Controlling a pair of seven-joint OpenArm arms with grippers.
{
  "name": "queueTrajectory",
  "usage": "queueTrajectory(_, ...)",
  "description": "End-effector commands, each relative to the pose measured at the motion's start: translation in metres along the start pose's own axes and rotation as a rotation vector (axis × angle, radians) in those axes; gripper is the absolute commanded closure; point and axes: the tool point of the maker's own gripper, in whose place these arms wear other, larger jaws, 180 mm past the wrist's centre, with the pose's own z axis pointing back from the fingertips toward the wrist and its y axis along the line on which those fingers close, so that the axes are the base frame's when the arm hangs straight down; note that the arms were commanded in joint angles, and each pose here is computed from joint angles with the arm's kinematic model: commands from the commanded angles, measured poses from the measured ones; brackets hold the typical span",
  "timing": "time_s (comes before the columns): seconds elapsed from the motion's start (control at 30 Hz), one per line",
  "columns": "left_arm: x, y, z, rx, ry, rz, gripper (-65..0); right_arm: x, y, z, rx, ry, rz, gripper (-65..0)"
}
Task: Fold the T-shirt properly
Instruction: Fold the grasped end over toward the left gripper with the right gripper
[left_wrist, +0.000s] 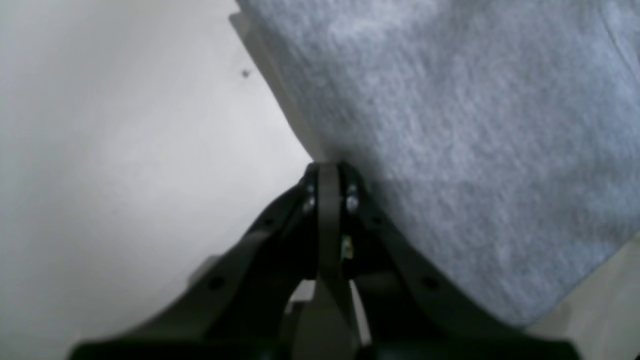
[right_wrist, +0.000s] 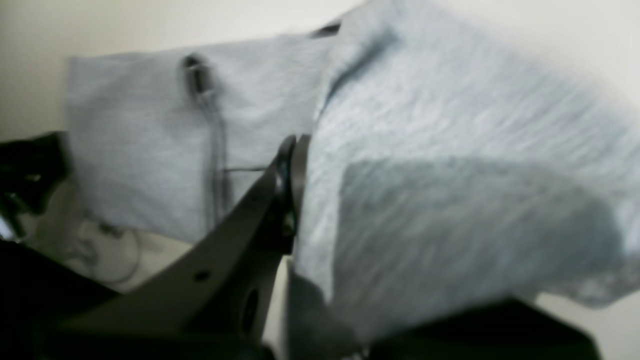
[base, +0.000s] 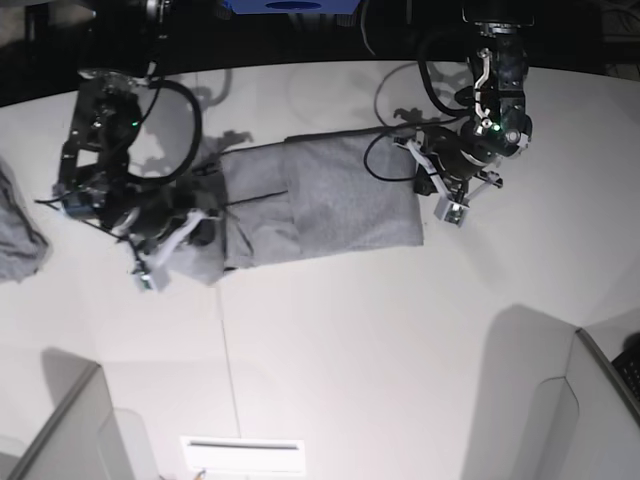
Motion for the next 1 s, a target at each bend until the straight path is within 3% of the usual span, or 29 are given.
queueTrajectory(0.0,0.014,0.000,0.004,-0.001,-0.046,-0.009,0.0,0.019,0.008,0.004,0.015,-0.067,0.017,0.0)
queueTrajectory(0.43,-0.006,0.013,0.013,0.031,-0.007,-0.021,0.0,0.009,0.108,-0.020,0.159,-0.044,-0.004,0.0)
queueTrajectory(0.73,-0.011,0.047,0.033,0.124,-0.020,0.033,0.0,0.004,0.120,-0.022,0.191,-0.051,-0.024,0.0)
queueTrajectory(0.83,-0.013,0.048,0.034,0.127,-0.015,0.037,0.0,-0.003,0.139,-0.027,0.223,-0.052,0.016,0.0)
queueTrajectory(0.97,-0.015,0.048,0.034,0.127,-0.012,0.037,0.0,-0.009,0.155,-0.035,0.231,-0.057,-0.003,0.0)
